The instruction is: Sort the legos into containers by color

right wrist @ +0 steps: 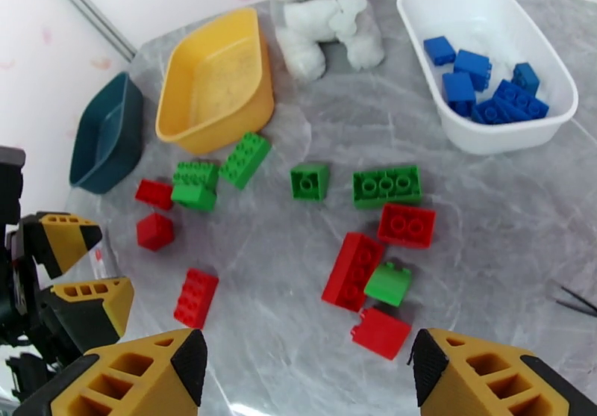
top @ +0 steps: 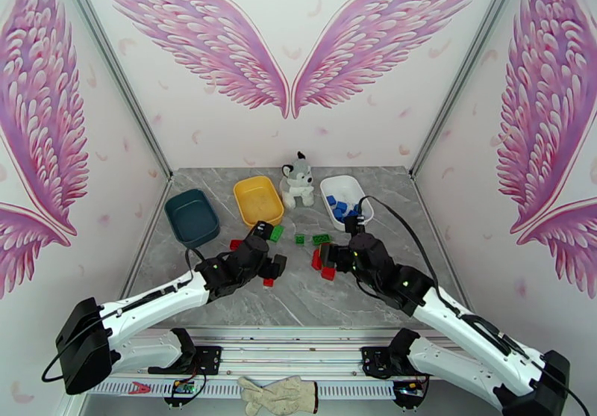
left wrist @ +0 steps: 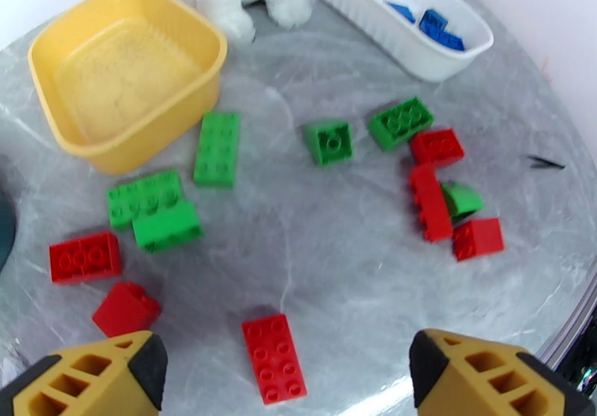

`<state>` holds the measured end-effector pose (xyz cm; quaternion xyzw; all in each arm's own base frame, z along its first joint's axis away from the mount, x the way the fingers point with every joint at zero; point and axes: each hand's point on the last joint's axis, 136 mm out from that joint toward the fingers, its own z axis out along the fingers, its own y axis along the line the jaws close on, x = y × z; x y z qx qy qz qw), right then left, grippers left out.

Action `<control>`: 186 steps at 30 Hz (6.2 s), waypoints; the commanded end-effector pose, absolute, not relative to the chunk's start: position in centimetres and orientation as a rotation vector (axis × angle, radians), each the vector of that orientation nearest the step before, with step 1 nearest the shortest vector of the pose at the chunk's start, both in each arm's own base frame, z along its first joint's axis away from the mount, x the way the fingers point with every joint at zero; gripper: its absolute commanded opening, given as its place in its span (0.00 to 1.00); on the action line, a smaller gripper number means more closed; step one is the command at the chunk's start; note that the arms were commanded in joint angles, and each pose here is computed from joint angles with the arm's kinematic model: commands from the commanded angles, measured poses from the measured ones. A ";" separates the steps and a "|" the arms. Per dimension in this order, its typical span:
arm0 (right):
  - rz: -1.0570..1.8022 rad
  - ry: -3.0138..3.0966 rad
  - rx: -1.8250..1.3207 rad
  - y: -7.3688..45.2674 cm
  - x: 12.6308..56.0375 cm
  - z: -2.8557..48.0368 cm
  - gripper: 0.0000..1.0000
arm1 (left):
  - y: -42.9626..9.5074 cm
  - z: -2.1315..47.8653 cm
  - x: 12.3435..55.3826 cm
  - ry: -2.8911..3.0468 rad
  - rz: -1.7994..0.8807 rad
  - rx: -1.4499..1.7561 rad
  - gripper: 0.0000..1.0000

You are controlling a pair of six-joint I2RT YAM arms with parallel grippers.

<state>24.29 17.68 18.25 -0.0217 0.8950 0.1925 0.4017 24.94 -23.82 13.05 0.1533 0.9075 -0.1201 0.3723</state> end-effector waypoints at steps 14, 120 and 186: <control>0.436 2.091 -0.163 21.1 27.0 19.2 0.84 | -23.9 2.4 25.3 2.537 -0.033 0.325 0.80; 0.572 2.195 -0.448 30.9 32.8 15.8 0.99 | -16.9 4.1 30.2 2.330 -0.206 -0.186 0.72; 0.483 2.175 -0.251 25.5 34.5 16.5 0.95 | -19.5 17.0 42.0 2.180 -0.175 -0.046 0.77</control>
